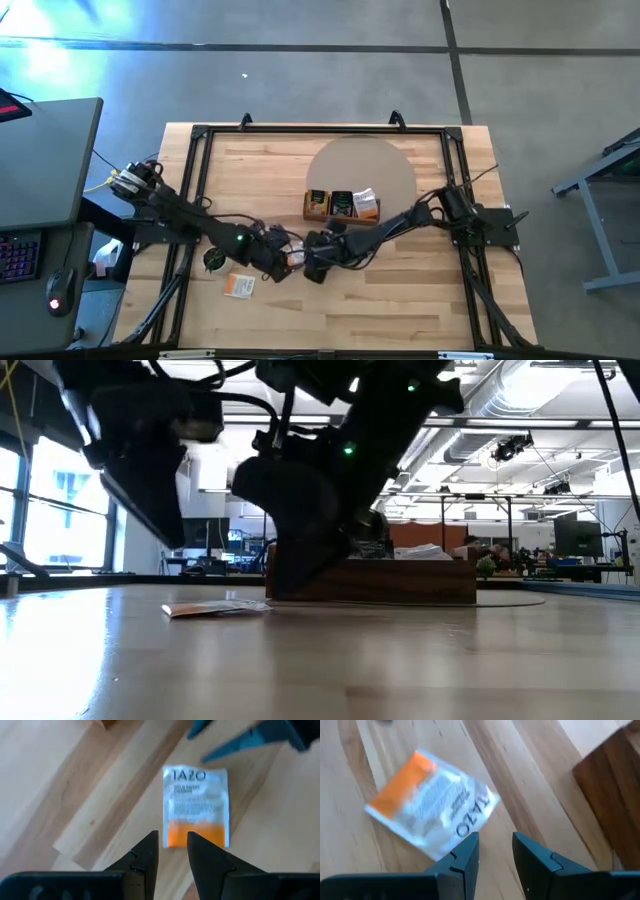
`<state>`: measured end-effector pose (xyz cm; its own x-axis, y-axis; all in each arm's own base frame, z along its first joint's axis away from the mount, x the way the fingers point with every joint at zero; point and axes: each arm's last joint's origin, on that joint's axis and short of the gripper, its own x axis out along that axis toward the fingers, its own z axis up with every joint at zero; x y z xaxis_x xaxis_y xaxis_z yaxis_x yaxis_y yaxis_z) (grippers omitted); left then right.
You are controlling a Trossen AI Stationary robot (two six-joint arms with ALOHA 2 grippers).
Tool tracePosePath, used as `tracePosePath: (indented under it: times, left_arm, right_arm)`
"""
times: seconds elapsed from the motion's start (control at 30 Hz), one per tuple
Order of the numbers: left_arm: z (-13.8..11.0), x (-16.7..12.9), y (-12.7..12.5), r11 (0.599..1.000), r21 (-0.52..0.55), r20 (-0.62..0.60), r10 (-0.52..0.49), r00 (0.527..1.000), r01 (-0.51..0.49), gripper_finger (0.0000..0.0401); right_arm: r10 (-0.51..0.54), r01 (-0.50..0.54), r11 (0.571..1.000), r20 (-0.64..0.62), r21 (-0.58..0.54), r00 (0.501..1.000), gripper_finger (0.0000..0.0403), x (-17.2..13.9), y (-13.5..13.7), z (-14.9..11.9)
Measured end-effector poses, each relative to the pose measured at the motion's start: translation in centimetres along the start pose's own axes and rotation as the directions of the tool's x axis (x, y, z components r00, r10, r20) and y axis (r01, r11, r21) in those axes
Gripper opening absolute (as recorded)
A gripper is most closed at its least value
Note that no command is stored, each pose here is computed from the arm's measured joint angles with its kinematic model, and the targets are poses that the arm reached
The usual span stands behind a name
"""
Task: Pick & Place Tea
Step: Put the white tea bag into the right section of the wooden organizer
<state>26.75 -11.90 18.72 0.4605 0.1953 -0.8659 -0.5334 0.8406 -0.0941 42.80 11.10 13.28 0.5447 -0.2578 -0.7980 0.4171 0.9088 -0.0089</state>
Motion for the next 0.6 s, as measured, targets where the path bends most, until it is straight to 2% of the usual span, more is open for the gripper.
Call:
tracePosePath:
  times: [0.27,0.47,0.6]
  left_arm:
    - [-2.6,1.7,-0.8,0.999,0.005,-0.066,0.034,0.997,-0.034,0.0101]
    - [-3.0,4.0,-1.4,0.999,0.014,-0.065,0.042,0.997,-0.041,0.0101]
    - [-2.9,4.5,-1.6,0.999,0.017,-0.059,0.035,0.998,-0.034,0.0101]
  right_arm:
    - [0.067,-0.069,0.990,0.026,0.123,0.997,0.0114,0.2,0.0,0.8]
    - [0.024,-0.034,0.980,0.056,0.194,0.998,0.0114,0.7,0.1,0.6]
    - [0.031,-0.037,0.980,0.035,0.197,0.999,0.0114,2.0,0.1,-0.1]
